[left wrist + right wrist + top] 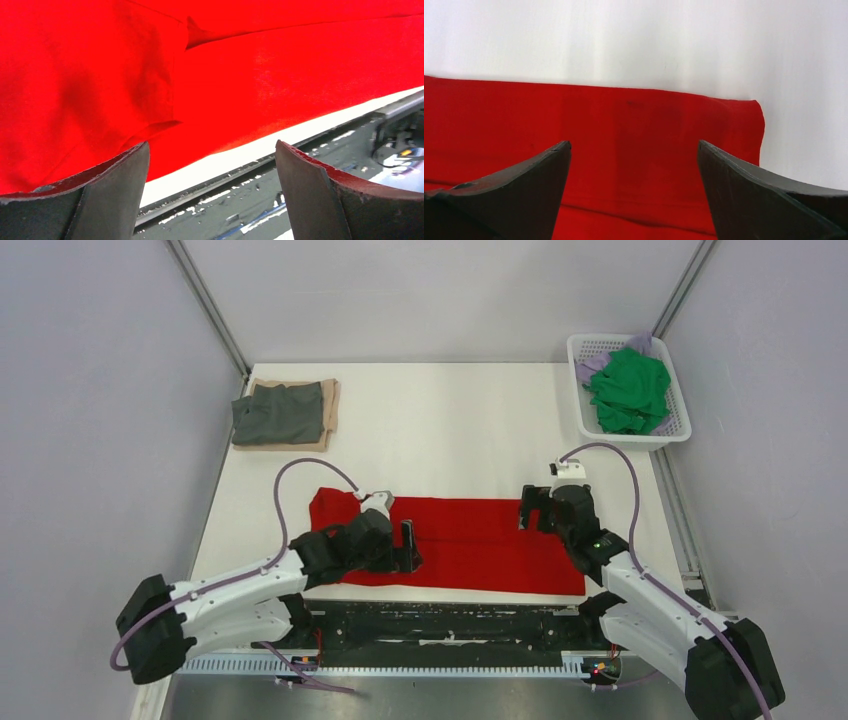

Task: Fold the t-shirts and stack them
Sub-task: Fold the other side of the tshirt into a rectangle

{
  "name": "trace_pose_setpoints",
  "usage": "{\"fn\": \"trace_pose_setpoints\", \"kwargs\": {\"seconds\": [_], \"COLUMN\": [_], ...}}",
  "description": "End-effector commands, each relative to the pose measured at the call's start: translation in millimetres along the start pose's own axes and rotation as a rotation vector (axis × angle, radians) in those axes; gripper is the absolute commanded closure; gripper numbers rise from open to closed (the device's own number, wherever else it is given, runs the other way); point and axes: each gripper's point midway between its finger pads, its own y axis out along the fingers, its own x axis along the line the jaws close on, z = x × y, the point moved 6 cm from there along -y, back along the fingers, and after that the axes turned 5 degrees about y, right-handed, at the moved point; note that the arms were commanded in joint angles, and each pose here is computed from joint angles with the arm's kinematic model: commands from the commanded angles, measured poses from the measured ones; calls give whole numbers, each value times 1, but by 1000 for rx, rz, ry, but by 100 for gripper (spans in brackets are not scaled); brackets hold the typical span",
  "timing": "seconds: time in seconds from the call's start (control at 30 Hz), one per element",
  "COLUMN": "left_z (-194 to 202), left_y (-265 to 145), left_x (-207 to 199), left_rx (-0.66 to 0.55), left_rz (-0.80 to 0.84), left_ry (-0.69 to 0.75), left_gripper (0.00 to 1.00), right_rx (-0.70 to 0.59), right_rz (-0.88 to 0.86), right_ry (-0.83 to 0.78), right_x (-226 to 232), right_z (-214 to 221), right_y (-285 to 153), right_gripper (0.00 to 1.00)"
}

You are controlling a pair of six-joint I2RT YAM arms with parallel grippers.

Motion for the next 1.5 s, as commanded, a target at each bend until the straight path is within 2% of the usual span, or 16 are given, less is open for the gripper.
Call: {"fn": "trace_pose_setpoints", "kwargs": {"seconds": [0.0,0.1,0.2,0.37,0.53,0.67,0.87,0.97,1.07,1.17,1.3,1.47], "left_z": [-23,-35,-50,-53,-34,-28,-41,-47,-49,-48,-50,-75], "left_y": [-23,-23,-17,13,49,61,33,5,-16,-17,10,51], "left_x": [-10,-3,-14,-34,-25,-32,-40,-27,-2,25,50,83], "left_rx": [-149,-238,-251,-151,-38,8,-54,-125,-194,-206,-141,-134], "left_rz": [57,16,48,96,25,81,134,73,-53,-132,-127,-235], "left_ry": [-81,-117,-108,-59,-48,-37,-22,-33,-102,-224,-390,-512], "left_gripper": [0,0,0,0,0,0,0,0,0,0,0,0], "right_rx": [-41,-34,-12,4,33,49,35,34,53,66,121,183], "right_rz": [-37,-57,-69,-69,-57,-48,-53,-73,-126,-188,-275,-301], "right_ry": [-9,-9,-16,-20,-31,-51,-59,-63,-65,-54,-37,-43], "right_x": [7,11,13,13,10,9,10,13,22,33,46,48], "right_z": [-11,-11,-9,-7,-1,-1,-4,-7,-8,-10,-3,11], "right_y": [1,4,6,8,7,6,6,9,13,19,26,29], "right_gripper": [2,2,2,2,2,2,2,2,2,2,2,2]}}
